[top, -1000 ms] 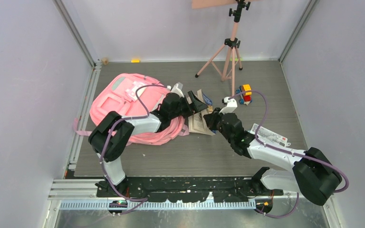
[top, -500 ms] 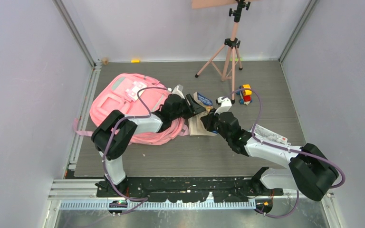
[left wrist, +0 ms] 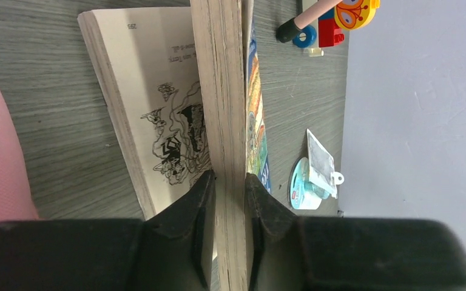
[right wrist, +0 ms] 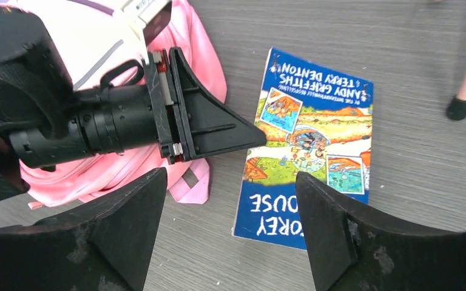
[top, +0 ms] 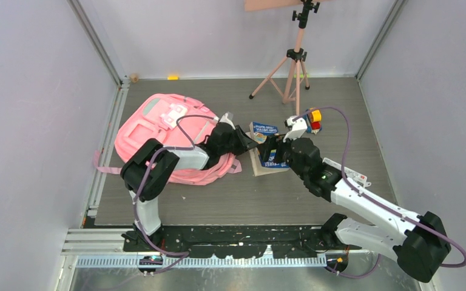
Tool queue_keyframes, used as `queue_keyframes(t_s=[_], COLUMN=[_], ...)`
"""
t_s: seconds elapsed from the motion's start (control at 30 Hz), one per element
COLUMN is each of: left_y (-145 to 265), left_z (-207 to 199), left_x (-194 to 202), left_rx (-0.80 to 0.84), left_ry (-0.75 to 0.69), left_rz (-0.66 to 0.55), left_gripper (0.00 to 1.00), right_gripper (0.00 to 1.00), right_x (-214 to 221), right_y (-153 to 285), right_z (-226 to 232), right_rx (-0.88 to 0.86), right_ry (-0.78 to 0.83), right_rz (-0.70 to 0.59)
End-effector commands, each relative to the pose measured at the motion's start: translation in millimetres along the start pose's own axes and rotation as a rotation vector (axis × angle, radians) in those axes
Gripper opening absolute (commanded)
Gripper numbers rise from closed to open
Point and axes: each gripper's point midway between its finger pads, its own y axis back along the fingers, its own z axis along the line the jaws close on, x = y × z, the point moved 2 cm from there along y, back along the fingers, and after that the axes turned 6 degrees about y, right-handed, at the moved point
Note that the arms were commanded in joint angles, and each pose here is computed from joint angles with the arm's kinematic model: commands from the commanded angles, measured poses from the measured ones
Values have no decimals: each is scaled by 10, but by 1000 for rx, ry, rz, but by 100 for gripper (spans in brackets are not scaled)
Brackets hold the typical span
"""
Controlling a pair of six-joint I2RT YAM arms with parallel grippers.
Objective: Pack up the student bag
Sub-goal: Pick up the book from the center of the board.
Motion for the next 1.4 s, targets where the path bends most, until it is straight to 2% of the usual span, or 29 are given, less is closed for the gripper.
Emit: queue_keyframes(t_s=[0.0, 0.07, 0.17, 0.27, 0.43, 0.53, 0.77, 0.9, 1.07, 1.17, 1.37], left_y=[-48, -51, -17, 65, 239, 332, 608, 768, 1025, 1218, 1531], left_z=[-175, -208, -290, -381, -486, -535, -693, -802, -981, -1118, -1328], left_x=[-45, -40, -44, -55, -41, -13, -14, -18, -21, -45, -42], left_rx=[119, 150, 214, 284, 387, 453, 571, 612, 684, 710, 748], left_ry=[28, 29, 7, -37, -124, -155, -206, -239, -278, -311, -391], left_rz=[-12, -13, -21, -34, -48, -41, -62, -69, -86, -104, -106], left_gripper=[10, 0, 0, 0, 0, 0, 0, 0, 0, 0, 0], right_gripper=[84, 86, 90, 92, 93, 94, 96, 96, 97, 97, 98], right_x=[-144, -125, -95, -17, 205, 137, 308, 286, 355, 163, -215], right_y=[140, 156, 141, 87, 3, -48, -74, -91, -146, -102, 76], right_z=[-167, -236, -396, -575, -675, -808, -983, -922, -883, -768, -508], right_rx=[105, 136, 172, 167, 48, -16, -130, -233, -289, -396, -608], right_ry=[43, 28, -30, -156, -337, -433, -569, -583, -604, -579, -542], right_rz=[24, 39, 55, 94, 155, 93, 85, 49, 63, -13, -74])
